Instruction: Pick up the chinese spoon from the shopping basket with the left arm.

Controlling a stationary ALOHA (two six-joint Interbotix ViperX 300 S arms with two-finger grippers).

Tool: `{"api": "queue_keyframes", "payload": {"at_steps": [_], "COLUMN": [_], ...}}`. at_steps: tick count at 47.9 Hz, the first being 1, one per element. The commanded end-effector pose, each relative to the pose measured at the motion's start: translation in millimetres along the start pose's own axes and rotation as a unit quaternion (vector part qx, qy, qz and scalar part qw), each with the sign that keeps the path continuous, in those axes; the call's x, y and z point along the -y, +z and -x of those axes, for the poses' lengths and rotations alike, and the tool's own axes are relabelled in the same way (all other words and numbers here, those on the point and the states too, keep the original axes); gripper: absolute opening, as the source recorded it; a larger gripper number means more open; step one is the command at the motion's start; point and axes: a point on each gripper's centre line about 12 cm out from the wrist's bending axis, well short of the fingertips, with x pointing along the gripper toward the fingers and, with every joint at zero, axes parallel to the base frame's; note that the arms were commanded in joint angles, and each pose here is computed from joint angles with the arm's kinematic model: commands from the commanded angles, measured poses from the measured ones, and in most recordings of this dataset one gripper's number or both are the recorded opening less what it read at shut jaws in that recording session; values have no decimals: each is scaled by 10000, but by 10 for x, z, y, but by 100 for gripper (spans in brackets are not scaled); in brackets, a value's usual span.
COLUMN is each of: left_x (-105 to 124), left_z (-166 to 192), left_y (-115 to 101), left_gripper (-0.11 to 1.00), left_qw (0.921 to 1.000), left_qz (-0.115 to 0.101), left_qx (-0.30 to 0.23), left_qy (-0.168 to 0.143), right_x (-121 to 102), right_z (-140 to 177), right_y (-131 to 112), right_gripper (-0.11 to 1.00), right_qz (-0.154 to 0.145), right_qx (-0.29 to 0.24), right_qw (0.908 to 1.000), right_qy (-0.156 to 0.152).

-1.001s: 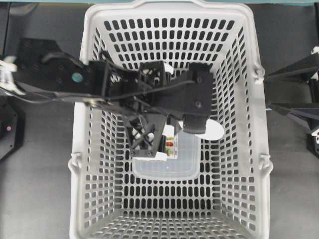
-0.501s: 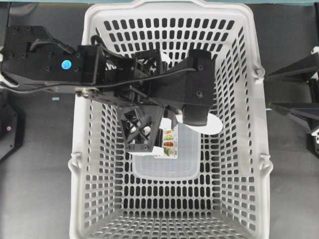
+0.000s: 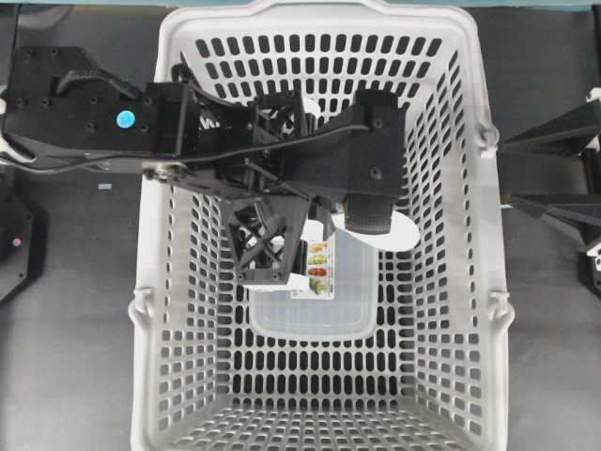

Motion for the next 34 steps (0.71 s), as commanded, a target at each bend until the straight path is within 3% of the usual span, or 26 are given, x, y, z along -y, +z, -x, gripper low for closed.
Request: {"api": "queue_keyframes", "payload": {"at_steps": [1, 34], "left_x": [5, 11], "left_z": [155, 140], "left_y": [56, 57], "left_gripper": [13, 13], "left_qw": [9998, 9998], "left_qz": [-1, -3], "left_qx": [223, 216], "left_qy": [1, 3], "right_x": [2, 6], "right_z": [-14, -9], "right_y": [18, 9], "right_gripper": [66, 66], "right_qz": [-14, -14], "right_qx": [24, 18], "right_qw": [10000, 10000], "right_qy": [-9, -18]}}
